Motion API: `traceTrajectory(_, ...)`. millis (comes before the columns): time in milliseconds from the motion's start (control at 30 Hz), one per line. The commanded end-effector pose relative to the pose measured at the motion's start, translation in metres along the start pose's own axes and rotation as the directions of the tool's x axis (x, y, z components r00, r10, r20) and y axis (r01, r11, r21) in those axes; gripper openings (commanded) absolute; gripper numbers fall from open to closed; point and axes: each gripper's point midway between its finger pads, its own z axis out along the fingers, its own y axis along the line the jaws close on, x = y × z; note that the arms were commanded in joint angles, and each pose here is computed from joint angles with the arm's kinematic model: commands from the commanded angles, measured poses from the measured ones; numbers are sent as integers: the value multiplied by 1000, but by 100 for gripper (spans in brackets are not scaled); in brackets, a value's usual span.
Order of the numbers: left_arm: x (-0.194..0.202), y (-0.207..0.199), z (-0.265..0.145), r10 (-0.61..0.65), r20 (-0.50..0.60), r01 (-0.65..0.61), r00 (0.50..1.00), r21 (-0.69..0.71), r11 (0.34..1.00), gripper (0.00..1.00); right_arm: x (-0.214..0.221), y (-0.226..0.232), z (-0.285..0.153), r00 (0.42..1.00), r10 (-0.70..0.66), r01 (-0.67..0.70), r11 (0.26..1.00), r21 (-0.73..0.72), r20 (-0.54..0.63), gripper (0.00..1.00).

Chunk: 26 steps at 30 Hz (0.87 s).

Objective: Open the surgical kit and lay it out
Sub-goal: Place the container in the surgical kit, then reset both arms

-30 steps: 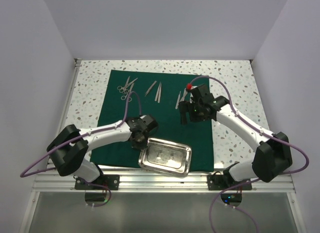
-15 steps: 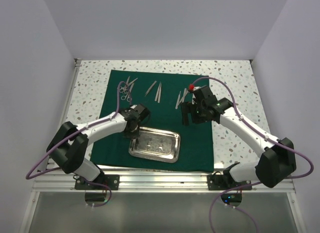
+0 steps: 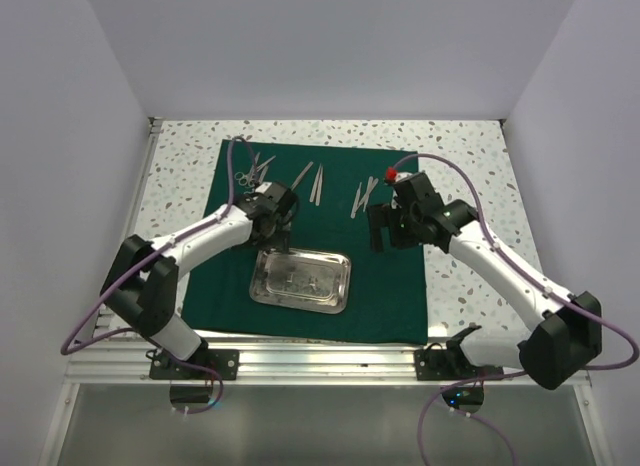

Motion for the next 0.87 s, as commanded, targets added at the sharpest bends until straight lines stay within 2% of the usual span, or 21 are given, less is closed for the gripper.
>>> traceTrajectory(0,-36,10,-44,-37,115,35,993,25,999,96,-27,-7,-42,990,47,-53,998,41,135,99)
traceTrajectory(100,-51,25,-86,-48,201,34,978,69,997,98,-43,-13,-78,961,109,-127,990,54,253,99)
traceTrajectory(200,-73,45,-139,-56,352,14,934,121,993,99,-58,-11,-122,910,172,-184,983,-6,378,98)
traceTrajectory(300,-88,67,-181,-60,453,4,889,124,992,100,-63,-7,-155,878,210,-204,977,-62,431,99)
traceTrajectory(467,-83,85,-203,-58,469,6,881,112,994,100,-59,-3,-185,859,247,-214,969,-123,448,98)
traceTrajectory(567,-84,91,-227,-111,513,24,851,174,984,100,-49,-1,-198,843,292,-241,956,-167,451,98)
traceTrajectory(700,-83,97,-243,-140,535,32,833,206,978,100,-36,-4,-224,780,387,-296,920,-255,492,99)
traceTrajectory(833,-85,103,-248,-159,555,52,816,205,977,100,-30,-12,-235,758,407,-324,913,-246,510,99)
